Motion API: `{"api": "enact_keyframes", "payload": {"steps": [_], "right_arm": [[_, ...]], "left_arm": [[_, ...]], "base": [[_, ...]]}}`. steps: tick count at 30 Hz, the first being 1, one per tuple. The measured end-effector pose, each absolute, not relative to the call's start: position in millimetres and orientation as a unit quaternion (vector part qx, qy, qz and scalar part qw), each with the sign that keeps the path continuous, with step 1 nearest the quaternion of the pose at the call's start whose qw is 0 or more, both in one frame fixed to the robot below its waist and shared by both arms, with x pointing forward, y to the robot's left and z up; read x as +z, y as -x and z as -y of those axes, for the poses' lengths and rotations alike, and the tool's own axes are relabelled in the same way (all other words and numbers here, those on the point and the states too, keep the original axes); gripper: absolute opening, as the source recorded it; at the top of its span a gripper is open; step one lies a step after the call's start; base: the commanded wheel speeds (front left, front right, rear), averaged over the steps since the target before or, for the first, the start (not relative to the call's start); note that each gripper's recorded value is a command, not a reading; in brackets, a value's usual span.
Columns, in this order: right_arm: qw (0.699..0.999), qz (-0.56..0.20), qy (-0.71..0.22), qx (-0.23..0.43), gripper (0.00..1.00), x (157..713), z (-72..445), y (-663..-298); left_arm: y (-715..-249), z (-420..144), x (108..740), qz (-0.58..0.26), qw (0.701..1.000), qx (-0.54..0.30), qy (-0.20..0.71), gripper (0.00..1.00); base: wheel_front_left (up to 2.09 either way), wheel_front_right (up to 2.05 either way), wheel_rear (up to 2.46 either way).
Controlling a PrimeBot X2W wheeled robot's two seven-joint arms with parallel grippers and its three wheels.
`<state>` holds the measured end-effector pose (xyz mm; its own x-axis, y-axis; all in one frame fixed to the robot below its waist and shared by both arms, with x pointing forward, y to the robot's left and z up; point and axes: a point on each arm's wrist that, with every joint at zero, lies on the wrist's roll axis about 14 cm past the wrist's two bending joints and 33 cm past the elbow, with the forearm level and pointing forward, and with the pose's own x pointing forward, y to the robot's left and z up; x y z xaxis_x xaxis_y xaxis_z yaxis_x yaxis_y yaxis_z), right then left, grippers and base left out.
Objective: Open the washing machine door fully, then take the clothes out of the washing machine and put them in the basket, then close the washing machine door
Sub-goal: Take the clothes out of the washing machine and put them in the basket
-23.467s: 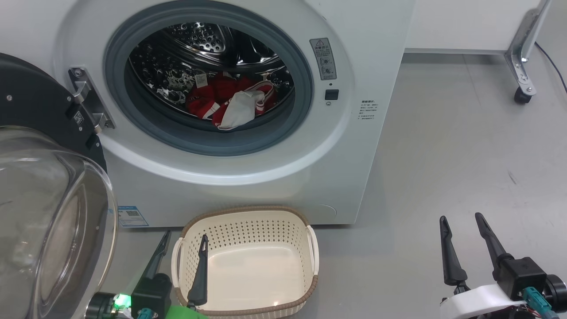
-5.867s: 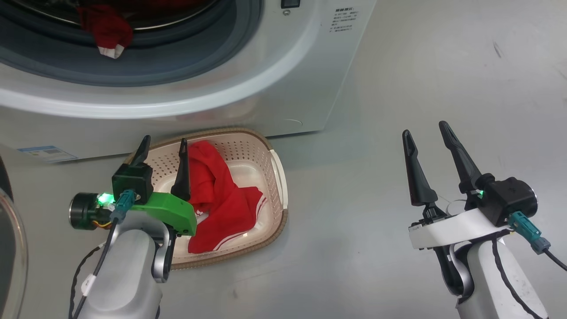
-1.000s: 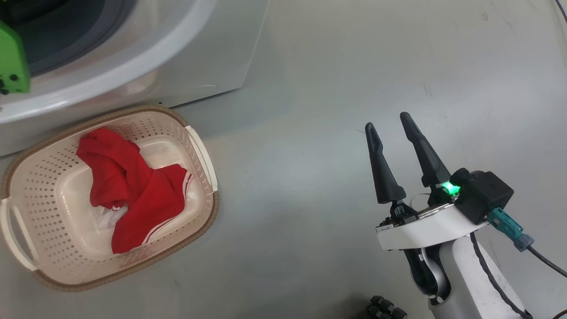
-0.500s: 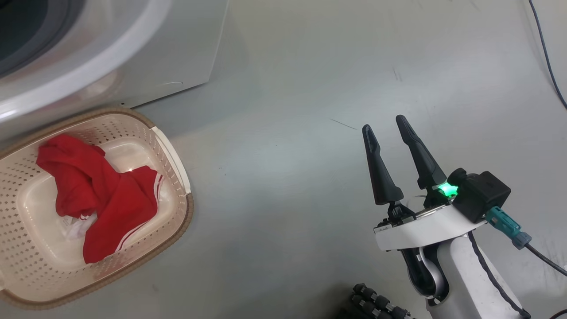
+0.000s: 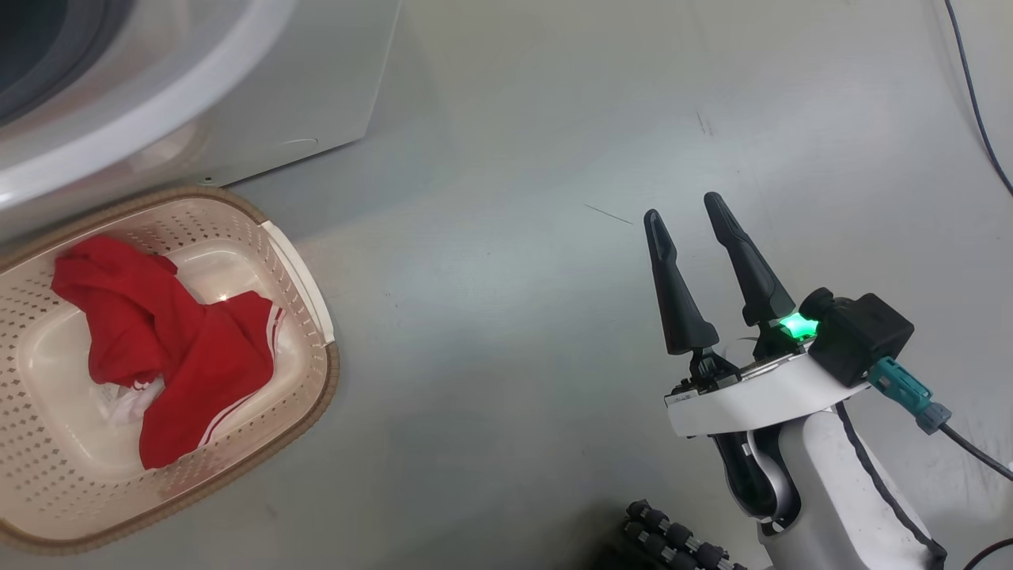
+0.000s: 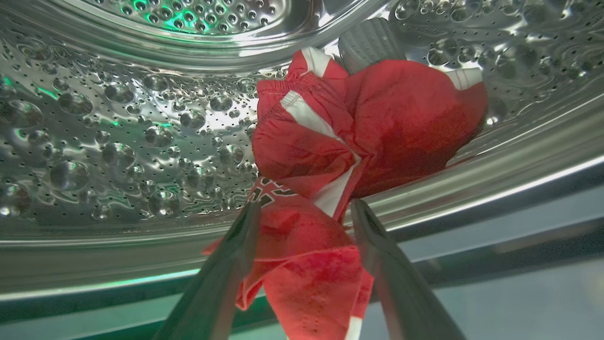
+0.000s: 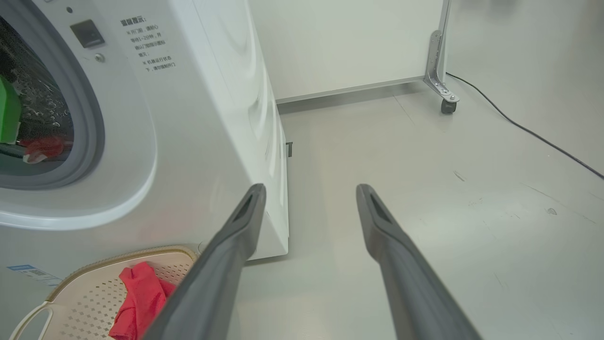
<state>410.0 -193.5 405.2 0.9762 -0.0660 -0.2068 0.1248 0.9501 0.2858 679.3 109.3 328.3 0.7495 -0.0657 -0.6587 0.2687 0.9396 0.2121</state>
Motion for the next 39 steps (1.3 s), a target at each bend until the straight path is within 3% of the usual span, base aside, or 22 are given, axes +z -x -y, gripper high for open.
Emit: {"api": "enact_keyframes", "payload": {"steps": [1,2,3,5,6,7,21,39], "right_arm": [[0.983,-0.097,-0.150,-0.048,1.00,405.5,193.6,-410.9],[0.983,-0.096,-0.150,-0.048,1.00,405.8,193.6,-411.6],[0.983,-0.096,-0.150,-0.048,1.00,405.8,193.6,-411.9],[0.983,-0.096,-0.150,-0.047,1.00,405.4,193.3,-412.1],[0.983,-0.097,-0.150,-0.047,1.00,405.3,193.4,-412.1],[0.983,-0.097,-0.151,-0.047,1.00,405.1,193.3,-412.3],[0.984,-0.094,-0.145,-0.049,1.00,403.7,196.0,-416.7],[0.989,-0.083,-0.123,-0.015,1.00,403.7,182.1,-435.6]], "left_arm": [[-678.7,-110.3,326.7,-0.347,0.922,-0.089,-0.149,0.80],[-677.5,-111.1,324.4,-0.353,0.919,-0.088,-0.150,0.80],[-676.3,-111.9,322.3,-0.359,0.917,-0.087,-0.151,0.49],[-674.3,-113.2,319.3,-0.367,0.913,-0.085,-0.155,0.23],[-674.2,-113.3,318.9,-0.368,0.913,-0.085,-0.155,0.04],[-673.6,-113.7,318.1,-0.370,0.912,-0.085,-0.155,0.00],[-674.8,-103.5,330.1,-0.344,0.926,-0.088,-0.128,0.00],[-682.0,-94.1,397.0,-0.180,0.979,-0.089,-0.033,0.00]], "base": [[0.00,0.00,0.00],[0.00,0.00,0.00],[0.00,0.00,0.00],[0.00,0.00,0.00],[0.00,0.00,0.00],[0.00,0.00,0.00],[0.00,0.00,0.00],[0.00,0.00,0.00]]}}
